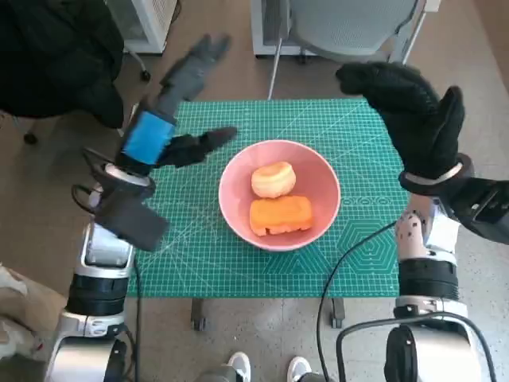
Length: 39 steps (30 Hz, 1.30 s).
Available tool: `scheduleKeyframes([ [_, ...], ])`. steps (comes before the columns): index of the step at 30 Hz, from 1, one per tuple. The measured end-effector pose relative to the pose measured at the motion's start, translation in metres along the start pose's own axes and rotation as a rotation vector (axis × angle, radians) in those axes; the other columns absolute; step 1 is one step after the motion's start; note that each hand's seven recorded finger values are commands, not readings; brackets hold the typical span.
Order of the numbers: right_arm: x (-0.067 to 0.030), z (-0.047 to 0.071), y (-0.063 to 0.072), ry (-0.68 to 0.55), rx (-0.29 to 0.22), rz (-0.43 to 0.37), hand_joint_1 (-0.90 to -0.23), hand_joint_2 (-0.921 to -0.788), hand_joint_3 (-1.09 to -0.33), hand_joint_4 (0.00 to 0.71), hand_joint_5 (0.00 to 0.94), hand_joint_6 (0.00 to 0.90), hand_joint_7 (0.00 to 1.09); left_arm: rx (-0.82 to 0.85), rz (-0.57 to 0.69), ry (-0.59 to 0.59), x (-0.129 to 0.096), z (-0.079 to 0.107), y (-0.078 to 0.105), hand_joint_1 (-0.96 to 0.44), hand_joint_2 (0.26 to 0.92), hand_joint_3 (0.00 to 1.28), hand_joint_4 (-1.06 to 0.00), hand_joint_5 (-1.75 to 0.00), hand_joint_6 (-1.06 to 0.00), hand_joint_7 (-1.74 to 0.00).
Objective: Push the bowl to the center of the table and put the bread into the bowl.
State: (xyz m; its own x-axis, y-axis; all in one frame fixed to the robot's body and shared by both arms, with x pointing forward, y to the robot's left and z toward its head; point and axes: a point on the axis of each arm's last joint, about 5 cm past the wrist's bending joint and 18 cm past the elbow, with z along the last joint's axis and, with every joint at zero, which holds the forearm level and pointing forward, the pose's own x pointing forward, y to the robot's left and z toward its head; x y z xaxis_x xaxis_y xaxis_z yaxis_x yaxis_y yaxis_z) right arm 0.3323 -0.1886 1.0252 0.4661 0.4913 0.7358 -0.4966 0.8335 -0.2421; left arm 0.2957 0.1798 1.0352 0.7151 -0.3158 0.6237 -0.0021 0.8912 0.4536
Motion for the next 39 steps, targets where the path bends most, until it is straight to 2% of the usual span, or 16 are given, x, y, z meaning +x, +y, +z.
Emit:
scheduleKeyframes([
  [14, 0.0042, -0.002, 0.006, 0.015, -0.026, -0.031, -0.710, -0.921, -0.853, 0.252, 0.000, 0.316, 0.00, -0.221, 0.014, 0.029, -0.015, -0.007, 0.007, -0.62, 0.921, 0.49, -0.18, 0.00, -0.23, 0.00],
  [39, 0.0091, 0.002, 0.005, 0.010, -0.046, -0.021, -0.710, -0.921, -0.854, 0.234, 0.000, 0.293, 0.00, -0.334, 0.065, 0.009, -0.025, -0.002, 0.005, -0.61, 0.921, 0.52, -0.15, 0.00, -0.23, 0.00],
])
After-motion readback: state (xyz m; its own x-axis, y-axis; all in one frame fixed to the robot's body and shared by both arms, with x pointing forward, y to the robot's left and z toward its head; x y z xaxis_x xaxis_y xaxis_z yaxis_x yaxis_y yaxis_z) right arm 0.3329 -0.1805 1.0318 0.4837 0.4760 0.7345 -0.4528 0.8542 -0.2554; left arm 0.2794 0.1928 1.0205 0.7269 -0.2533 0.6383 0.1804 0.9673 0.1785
